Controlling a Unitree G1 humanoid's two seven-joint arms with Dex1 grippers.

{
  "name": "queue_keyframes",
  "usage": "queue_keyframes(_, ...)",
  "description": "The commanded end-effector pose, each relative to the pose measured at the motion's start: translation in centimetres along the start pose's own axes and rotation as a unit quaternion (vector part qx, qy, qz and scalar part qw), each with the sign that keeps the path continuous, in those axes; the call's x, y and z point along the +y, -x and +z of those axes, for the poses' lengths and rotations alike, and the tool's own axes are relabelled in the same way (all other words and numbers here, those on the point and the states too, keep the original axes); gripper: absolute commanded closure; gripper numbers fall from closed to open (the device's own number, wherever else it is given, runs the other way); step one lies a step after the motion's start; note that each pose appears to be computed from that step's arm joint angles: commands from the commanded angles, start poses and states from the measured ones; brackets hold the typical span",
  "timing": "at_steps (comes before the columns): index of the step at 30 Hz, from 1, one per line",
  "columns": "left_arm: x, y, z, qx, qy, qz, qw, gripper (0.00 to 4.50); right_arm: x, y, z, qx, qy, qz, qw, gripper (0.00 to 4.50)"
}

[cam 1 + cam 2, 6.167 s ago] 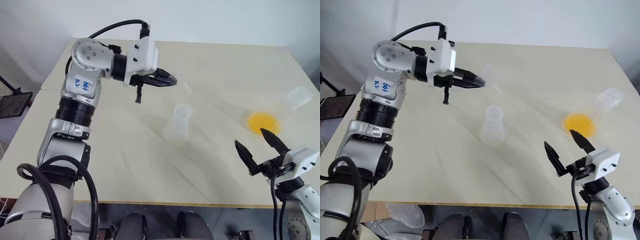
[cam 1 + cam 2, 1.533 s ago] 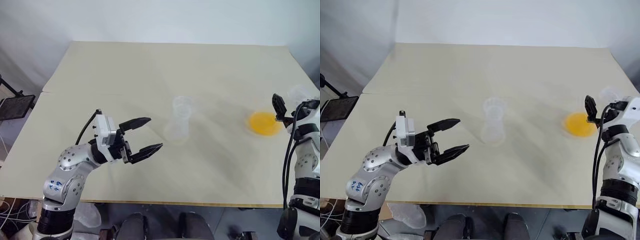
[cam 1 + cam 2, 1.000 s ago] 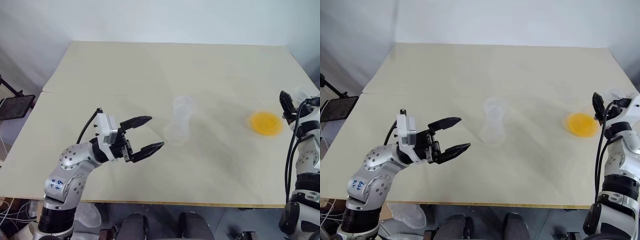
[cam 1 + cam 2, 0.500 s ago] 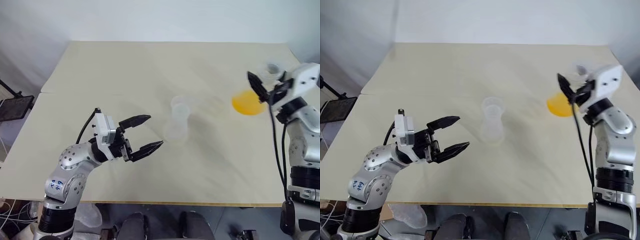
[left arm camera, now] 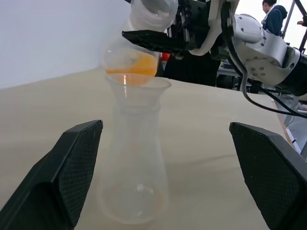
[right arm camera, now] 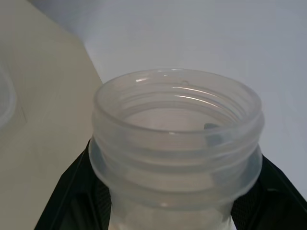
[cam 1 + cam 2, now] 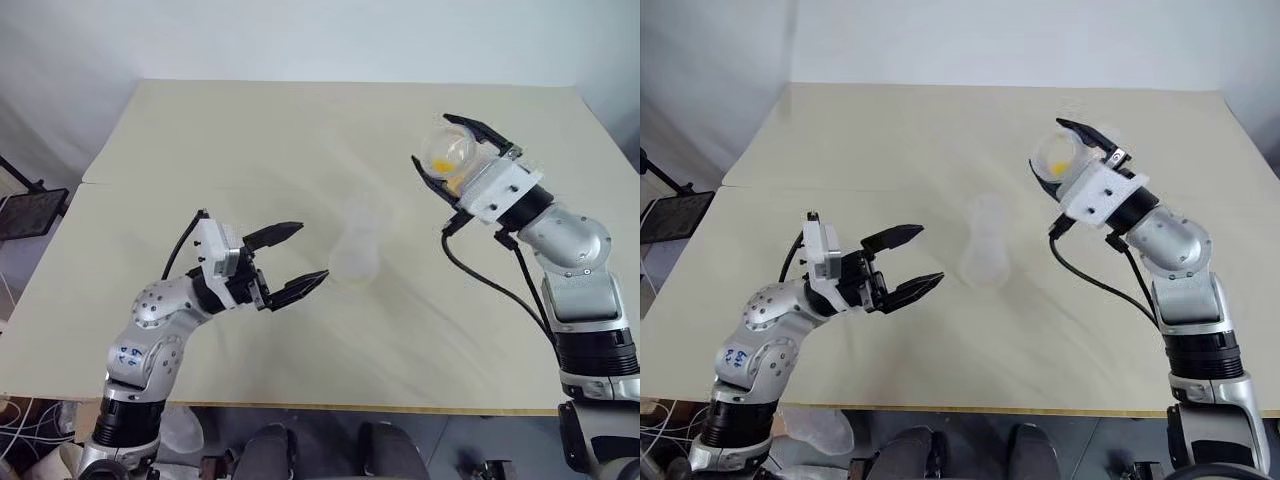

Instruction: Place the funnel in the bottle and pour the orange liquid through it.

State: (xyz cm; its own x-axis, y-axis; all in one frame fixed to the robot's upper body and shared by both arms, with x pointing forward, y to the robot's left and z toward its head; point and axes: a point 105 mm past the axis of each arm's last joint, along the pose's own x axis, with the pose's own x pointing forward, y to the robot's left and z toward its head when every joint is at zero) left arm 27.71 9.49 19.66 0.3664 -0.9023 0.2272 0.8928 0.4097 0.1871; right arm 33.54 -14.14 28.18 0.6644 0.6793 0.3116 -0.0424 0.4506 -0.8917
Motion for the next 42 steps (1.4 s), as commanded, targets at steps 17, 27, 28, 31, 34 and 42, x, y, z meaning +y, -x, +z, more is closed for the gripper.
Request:
queue_keyframes(17, -0.5, -1.2, 0.0, -0.015, -0.004, 0.001, 1.000, 0.00, 1.4, -2.2, 1.8, -0.046, 0.183, 0.007, 0.982, 1.94)
queue_keyframes(27, -0.5, -1.6, 0.1, -0.021, -0.003, 0.003, 1.000, 0.00, 1.5, -2.9, 2.0, -0.054, 0.228, 0.003, 0.972, 1.94)
queue_keyframes(28, -0.5, -1.6, 0.1, -0.022, -0.003, 0.004, 1.000, 0.00, 1.5, -2.9, 2.0, -0.054, 0.232, 0.001, 0.971, 1.94)
queue_keyframes(31, -0.5, -1.7, 0.1, -0.023, -0.003, 0.004, 1.000, 0.00, 1.3, -2.9, 1.9, -0.052, 0.241, -0.001, 0.969, 1.94)
queue_keyframes(34, -0.5, -1.8, 0.2, -0.024, -0.003, 0.005, 1.000, 0.00, 1.2, -2.8, 1.9, -0.052, 0.257, -0.003, 0.965, 1.94)
queue_keyframes(42, -0.3, -1.6, 0.2, -0.028, -0.006, 0.020, 0.999, 0.00, 1.0, -3.0, 2.1, -0.059, 0.265, -0.002, 0.962, 1.94)
